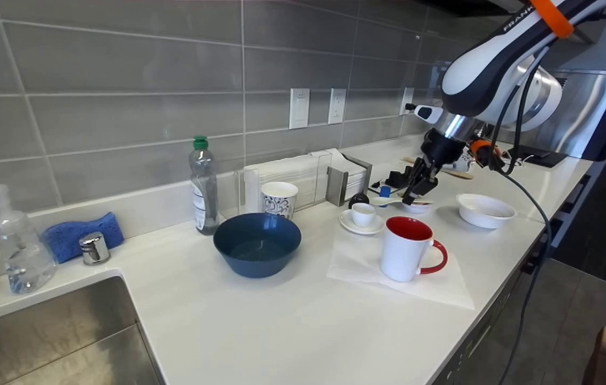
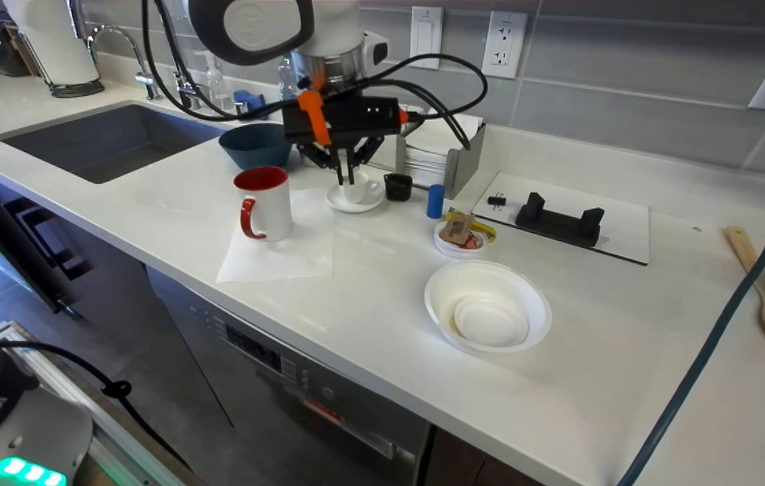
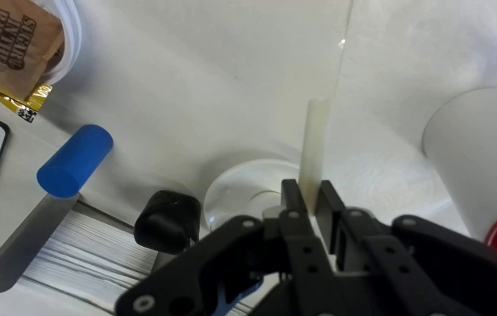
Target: Use the white spoon to place some liquid from the blue bowl into the white teacup.
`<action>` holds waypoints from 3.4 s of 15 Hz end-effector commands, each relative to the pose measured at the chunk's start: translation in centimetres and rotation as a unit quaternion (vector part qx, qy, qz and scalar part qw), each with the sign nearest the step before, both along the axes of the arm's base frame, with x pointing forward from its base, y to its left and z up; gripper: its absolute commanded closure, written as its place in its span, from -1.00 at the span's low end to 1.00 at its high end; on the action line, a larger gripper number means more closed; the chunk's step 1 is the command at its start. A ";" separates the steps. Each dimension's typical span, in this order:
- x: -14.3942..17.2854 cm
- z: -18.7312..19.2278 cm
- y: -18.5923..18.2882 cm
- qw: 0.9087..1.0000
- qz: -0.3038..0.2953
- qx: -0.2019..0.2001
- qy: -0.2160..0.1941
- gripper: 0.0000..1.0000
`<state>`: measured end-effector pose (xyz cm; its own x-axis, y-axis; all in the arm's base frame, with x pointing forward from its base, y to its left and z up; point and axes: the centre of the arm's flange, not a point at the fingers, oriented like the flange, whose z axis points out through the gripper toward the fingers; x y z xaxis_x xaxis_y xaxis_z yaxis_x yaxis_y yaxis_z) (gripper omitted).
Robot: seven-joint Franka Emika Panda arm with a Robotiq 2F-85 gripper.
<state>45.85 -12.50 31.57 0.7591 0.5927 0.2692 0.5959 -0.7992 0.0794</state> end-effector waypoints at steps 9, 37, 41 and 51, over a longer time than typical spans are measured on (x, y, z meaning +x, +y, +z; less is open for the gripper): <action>3.2 -0.6 0.5 0.998 -0.032 -0.044 0.011 0.93; 5.8 -0.1 5.8 0.983 0.022 -0.176 0.041 0.93; 6.0 0.0 6.9 0.978 0.034 -0.198 0.047 0.93; 6.1 0.5 8.6 0.962 0.055 -0.263 0.046 0.93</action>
<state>51.46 -4.83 31.93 0.6904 0.7130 -0.1224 0.7007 -0.6170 0.3583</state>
